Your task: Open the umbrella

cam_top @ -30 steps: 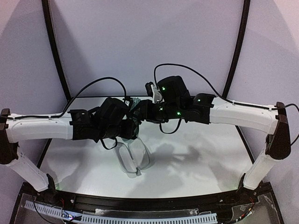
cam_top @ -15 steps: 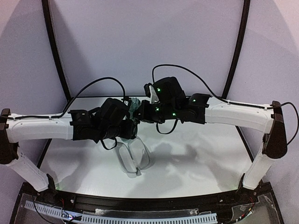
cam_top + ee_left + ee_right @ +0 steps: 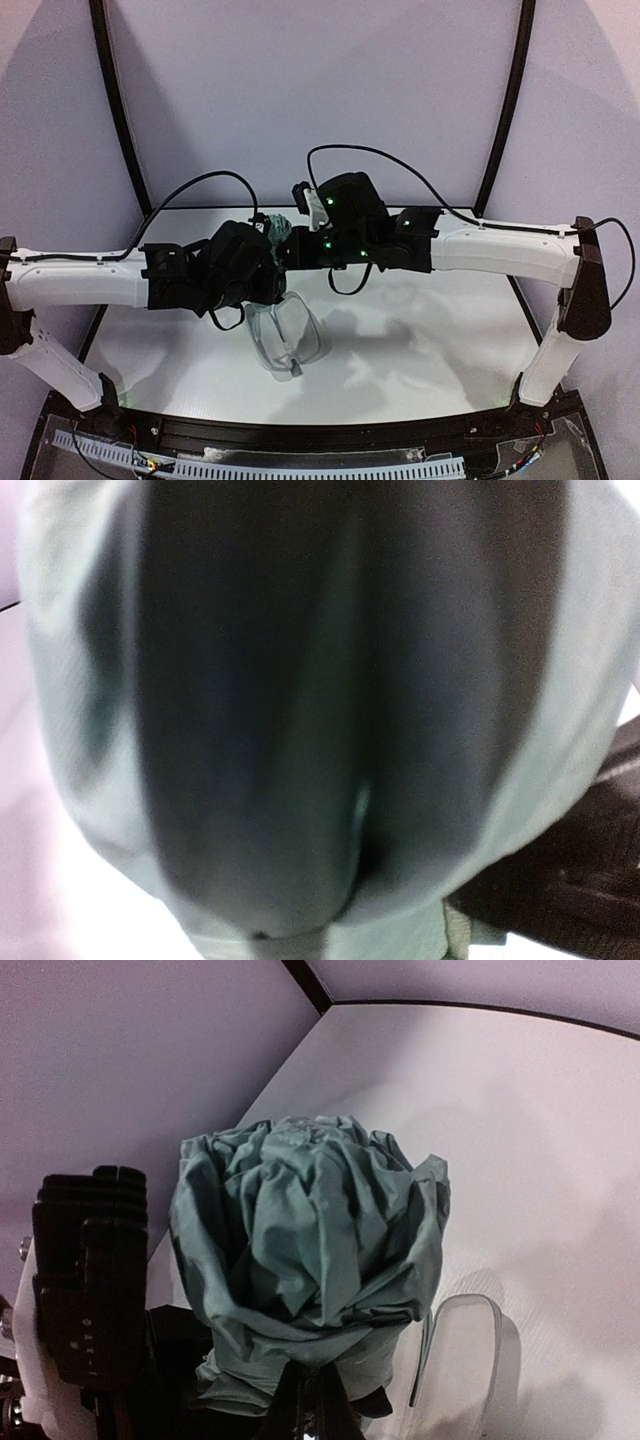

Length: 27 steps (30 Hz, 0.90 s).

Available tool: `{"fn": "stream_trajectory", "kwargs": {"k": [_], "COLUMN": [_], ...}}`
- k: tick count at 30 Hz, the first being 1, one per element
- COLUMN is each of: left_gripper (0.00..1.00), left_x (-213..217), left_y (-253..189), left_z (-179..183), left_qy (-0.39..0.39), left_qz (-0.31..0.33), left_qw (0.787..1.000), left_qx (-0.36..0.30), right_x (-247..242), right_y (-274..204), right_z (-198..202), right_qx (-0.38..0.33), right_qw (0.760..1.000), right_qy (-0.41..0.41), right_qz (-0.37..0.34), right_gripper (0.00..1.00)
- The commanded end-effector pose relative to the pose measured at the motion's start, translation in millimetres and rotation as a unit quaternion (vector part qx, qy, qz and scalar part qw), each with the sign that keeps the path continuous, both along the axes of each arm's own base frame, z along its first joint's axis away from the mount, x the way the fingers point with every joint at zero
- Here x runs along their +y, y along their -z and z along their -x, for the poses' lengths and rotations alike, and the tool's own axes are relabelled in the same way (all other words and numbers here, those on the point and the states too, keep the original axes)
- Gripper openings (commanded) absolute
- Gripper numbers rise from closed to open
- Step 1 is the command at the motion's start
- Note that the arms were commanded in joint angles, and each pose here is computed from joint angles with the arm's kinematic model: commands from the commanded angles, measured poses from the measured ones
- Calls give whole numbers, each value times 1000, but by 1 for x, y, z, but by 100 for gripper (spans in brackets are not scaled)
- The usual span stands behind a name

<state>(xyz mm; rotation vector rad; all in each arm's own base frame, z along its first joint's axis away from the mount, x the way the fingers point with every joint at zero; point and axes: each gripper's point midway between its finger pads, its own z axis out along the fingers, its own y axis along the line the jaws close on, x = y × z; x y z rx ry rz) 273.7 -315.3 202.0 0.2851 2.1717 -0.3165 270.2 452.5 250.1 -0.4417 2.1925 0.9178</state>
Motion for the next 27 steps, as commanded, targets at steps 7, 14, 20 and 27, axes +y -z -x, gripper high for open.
{"fn": "stream_trajectory", "kwargs": {"k": [7,14,20,27], "left_gripper": [1,1,1,1], "left_x": [46,55,57,79], "left_y": [-86,-81,-74,-68], "left_z": [-6,-3,-1,0], "left_qy": [-97,-87,-66,-97], "left_qz": [116,130,171,154], "left_qw": [986,987,983,983], "left_qx": [-68,-41,-8,-4], "right_x": [-108,-145,-162,-179], "right_y": [114,119,142,154], "right_z": [-15,-39,-56,-55], "right_qx": [9,4,15,18], "right_qw": [972,964,955,940], "right_qy": [79,123,136,129], "right_qz": [223,236,263,315], "right_gripper": [0,0,0,0]}}
